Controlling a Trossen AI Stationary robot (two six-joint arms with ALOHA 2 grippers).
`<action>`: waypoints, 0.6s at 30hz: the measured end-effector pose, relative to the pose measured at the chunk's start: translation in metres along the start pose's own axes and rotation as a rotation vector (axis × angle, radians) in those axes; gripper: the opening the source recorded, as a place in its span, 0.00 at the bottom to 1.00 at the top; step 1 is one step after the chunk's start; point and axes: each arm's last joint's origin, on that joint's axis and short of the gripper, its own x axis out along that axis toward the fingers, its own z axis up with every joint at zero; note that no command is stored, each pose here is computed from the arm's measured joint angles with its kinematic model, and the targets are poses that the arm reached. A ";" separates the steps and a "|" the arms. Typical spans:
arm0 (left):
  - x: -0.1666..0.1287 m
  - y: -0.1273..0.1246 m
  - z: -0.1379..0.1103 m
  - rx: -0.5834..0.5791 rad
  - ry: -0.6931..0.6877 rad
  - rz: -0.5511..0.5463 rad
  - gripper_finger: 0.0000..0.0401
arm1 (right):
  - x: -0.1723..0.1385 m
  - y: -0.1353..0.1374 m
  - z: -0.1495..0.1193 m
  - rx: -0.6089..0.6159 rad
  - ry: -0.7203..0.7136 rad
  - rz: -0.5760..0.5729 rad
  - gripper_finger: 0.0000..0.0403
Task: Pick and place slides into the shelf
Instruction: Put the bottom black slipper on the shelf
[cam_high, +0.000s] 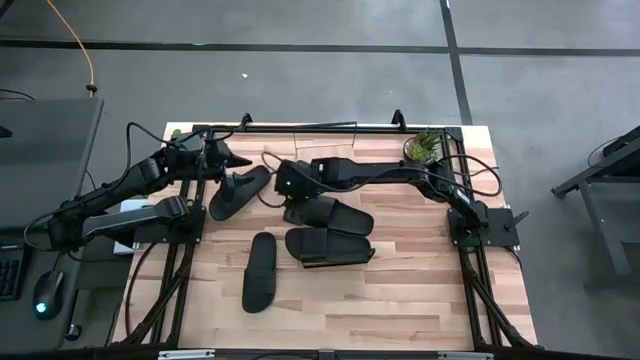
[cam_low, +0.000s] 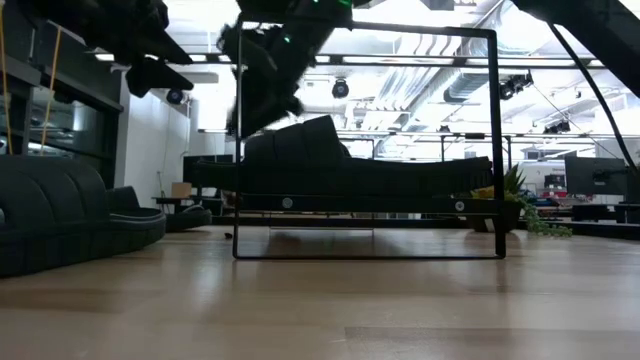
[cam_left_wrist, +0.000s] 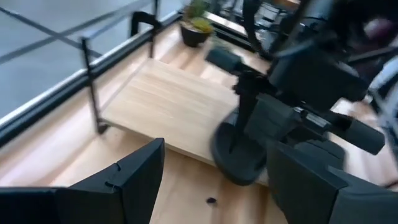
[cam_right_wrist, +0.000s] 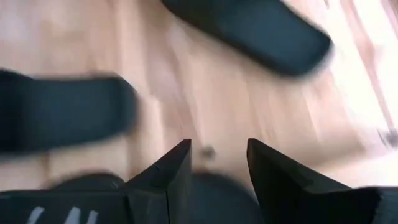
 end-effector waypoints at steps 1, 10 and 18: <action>0.000 -0.001 0.000 0.004 0.002 -0.023 0.65 | 0.000 0.001 0.003 -0.008 -0.035 0.031 0.36; -0.001 -0.007 0.003 0.033 -0.012 -0.240 0.65 | -0.005 0.044 0.013 -0.065 -0.147 0.347 0.36; -0.001 -0.008 0.003 0.035 -0.008 -0.273 0.65 | -0.012 0.107 0.003 -0.193 -0.167 0.415 0.36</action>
